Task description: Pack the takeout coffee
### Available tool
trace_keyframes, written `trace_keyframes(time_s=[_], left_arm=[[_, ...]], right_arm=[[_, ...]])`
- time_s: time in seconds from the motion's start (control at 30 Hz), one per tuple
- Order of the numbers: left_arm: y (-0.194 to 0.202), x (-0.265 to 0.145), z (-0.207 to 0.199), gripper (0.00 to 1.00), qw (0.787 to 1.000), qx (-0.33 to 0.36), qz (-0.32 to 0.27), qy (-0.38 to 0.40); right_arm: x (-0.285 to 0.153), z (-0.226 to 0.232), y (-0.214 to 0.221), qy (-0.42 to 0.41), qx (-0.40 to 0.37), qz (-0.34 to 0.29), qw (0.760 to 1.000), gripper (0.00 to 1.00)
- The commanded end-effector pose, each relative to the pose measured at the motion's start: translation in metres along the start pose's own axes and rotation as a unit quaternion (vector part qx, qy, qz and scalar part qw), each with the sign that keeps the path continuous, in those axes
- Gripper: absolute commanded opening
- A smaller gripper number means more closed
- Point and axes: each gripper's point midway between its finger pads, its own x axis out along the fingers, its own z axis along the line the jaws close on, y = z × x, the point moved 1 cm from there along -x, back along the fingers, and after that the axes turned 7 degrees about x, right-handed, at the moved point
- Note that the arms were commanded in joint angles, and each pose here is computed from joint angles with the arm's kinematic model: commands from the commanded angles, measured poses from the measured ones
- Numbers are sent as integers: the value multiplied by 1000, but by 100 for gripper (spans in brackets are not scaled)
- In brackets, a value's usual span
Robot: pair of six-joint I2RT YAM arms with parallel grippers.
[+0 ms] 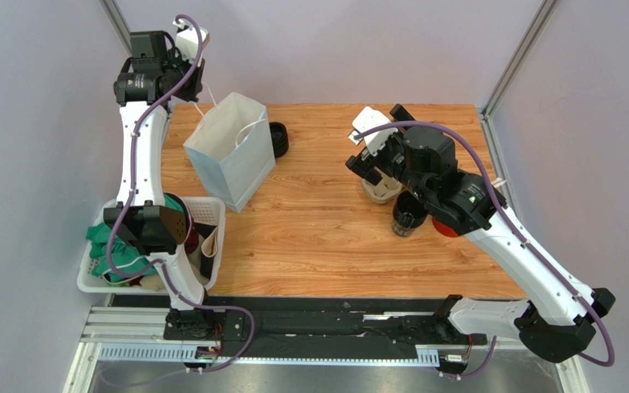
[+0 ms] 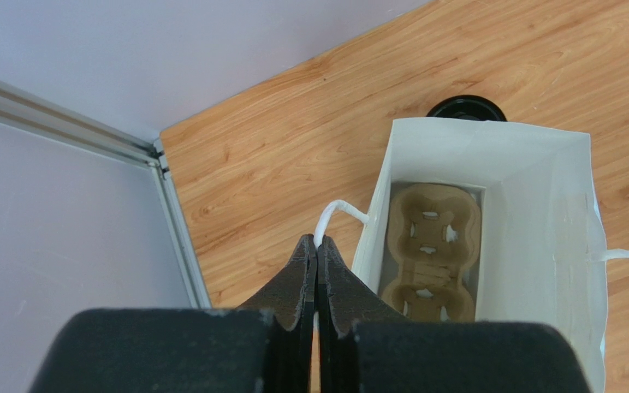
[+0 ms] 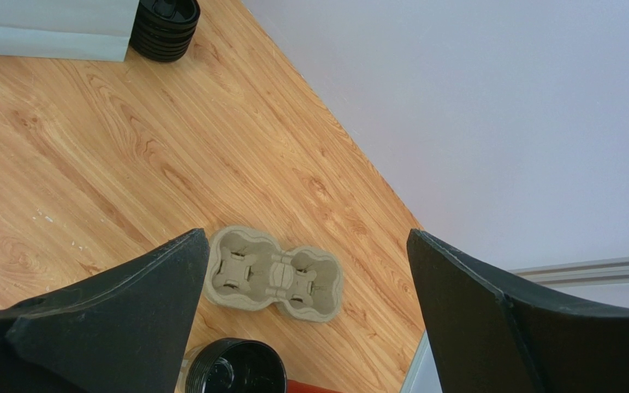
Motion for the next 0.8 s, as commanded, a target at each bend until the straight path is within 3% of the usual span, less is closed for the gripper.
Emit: trace_keyframes(time_s=[0.0,0.77], left_arm=[[-12,-8,25,0,999,10,-19,-45],[4,-1,102,3,984,-58,-17,-170]], right_arm=[[3,-9,-6,24,24,-14,999,99],[25,-46,18,93,61,21,994,99]])
